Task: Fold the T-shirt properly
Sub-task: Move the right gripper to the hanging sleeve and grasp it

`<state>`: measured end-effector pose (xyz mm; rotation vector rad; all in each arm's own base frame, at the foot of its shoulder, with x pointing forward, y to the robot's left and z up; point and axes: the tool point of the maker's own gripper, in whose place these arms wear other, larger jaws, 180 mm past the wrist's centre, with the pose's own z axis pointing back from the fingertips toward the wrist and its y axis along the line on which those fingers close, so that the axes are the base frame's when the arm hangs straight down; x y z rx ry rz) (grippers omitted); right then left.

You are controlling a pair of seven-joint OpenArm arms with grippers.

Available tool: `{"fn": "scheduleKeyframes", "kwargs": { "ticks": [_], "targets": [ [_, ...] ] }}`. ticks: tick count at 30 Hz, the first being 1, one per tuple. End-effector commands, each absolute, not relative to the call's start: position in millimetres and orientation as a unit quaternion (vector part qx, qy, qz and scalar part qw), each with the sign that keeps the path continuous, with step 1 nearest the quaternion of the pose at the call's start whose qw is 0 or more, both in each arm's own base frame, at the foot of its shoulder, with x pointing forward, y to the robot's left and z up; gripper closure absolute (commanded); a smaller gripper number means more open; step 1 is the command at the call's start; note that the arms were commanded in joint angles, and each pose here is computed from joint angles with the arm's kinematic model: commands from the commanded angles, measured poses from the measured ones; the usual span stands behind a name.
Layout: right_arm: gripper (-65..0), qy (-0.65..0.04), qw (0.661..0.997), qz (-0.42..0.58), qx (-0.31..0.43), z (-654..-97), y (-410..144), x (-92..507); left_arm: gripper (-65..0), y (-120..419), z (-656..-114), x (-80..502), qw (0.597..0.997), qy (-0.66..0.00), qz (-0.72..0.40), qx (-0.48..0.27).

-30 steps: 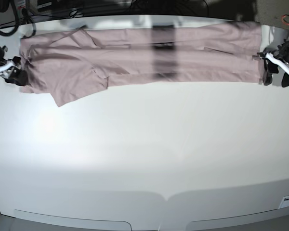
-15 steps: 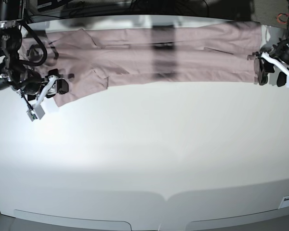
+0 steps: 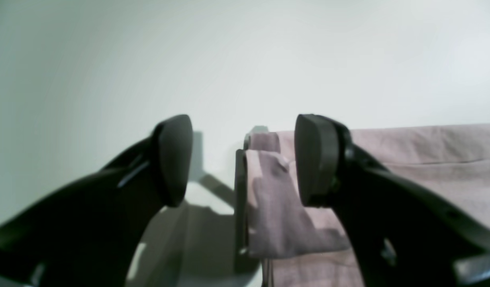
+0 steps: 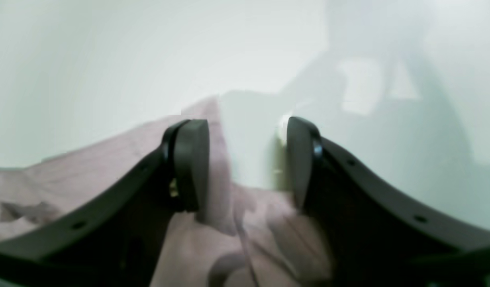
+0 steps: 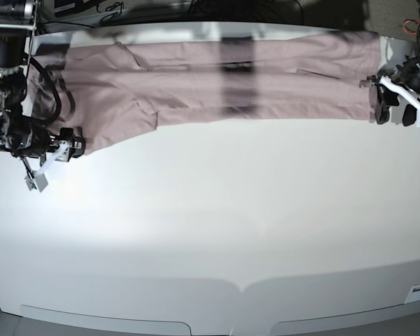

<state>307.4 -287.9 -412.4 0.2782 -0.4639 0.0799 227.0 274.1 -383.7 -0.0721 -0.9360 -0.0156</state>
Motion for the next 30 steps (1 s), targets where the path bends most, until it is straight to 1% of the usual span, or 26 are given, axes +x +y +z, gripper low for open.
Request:
{"fn": "scheduleKeyframes", "kwargs": {
  "ticks": [1,9,14,20,24,28,30],
  "targets": [
    [-31.7,-0.252,0.957,0.050,0.138,-393.6,-293.4,323.2,-39.7,277.5,-370.1,235.3,0.880,-0.474,-0.011,-0.031],
    [-31.7,-0.230,0.960,0.060,0.148,-400.8,-282.6,321.4,-39.7,269.4,-376.3,232.6,0.880,-0.473,-0.001,-0.034],
    [-31.6,-0.206,0.963,0.088,0.148,-411.3,-269.0,315.3,-39.7,268.4,-380.0,230.3,0.883,-0.468,-0.008,-0.024],
    [-30.7,-0.165,0.969,0.132,0.126,-431.0,-254.3,303.5,-39.7,268.4,-379.9,230.4,0.883,-0.469,-0.008,-0.024],
    [-21.6,-0.164,0.970,0.125,0.131,-434.0,-247.0,304.0,-39.7,268.4,-379.9,230.4,0.883,-0.469,-0.008,-0.024],
    [-15.3,-0.165,0.969,0.125,0.132,-434.1,-246.4,304.1,-39.7,268.4,-380.0,230.4,0.883,-0.469,-0.008,-0.024],
    [-10.7,-0.165,0.969,0.125,0.132,-434.0,-246.3,304.3,-39.7,268.4,-379.9,230.5,0.883,-0.469,-0.008,-0.024]
  ]
}}
